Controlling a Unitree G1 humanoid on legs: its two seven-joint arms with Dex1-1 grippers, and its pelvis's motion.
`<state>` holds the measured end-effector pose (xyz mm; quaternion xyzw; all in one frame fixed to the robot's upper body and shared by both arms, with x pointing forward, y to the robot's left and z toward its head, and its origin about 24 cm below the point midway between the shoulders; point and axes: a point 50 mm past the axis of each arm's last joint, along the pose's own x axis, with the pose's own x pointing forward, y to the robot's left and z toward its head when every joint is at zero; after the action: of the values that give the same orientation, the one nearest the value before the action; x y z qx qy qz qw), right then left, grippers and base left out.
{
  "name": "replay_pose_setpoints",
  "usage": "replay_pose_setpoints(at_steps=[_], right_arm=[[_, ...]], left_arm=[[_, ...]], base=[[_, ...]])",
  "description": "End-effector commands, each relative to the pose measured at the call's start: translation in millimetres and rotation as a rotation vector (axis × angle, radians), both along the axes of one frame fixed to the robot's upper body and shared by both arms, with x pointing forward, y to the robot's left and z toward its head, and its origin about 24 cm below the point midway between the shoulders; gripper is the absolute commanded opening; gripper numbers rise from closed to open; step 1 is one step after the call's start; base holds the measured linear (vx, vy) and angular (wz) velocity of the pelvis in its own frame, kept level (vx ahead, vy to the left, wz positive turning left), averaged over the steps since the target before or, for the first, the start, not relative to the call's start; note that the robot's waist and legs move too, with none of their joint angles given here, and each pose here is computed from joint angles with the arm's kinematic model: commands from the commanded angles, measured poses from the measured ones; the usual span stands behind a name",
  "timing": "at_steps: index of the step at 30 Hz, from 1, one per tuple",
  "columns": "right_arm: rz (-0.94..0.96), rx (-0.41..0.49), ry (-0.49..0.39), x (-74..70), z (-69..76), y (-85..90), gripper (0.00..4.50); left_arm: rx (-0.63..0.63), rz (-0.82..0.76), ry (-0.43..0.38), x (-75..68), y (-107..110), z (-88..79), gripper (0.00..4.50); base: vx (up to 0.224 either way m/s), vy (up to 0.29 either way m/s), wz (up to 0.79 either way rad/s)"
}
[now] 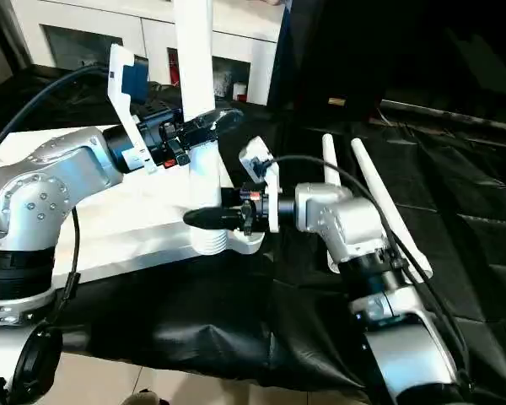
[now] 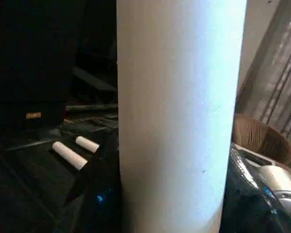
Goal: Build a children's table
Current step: Insert table leg to table base
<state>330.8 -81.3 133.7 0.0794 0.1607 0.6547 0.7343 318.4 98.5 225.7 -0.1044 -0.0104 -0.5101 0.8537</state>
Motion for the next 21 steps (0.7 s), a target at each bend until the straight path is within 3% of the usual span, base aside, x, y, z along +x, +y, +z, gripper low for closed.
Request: replay_pose_setpoints(at_steps=[1,9,21], right_arm=[[0.009,0.001,-0.022,2.7,6.2,0.1,3.13],[0.042,0.004,-0.010,1.8,6.5,0.7,3.13],[0.073,-0.037,0.017,-1.7,-2.6,-1.9,2.05]], left_arm=[[0.012,-0.064,0.004,-5.7,-8.4,-3.9,1.83],[0.018,-0.061,0.013,-5.1,-7.0,-5.7,1.83],[-0.004,-0.064,0.007,-3.8,-7.5,-2.5,1.83]], base=[[0.000,0.000,0.00],[0.000,0.000,0.00],[0.000,0.000,0.00]])
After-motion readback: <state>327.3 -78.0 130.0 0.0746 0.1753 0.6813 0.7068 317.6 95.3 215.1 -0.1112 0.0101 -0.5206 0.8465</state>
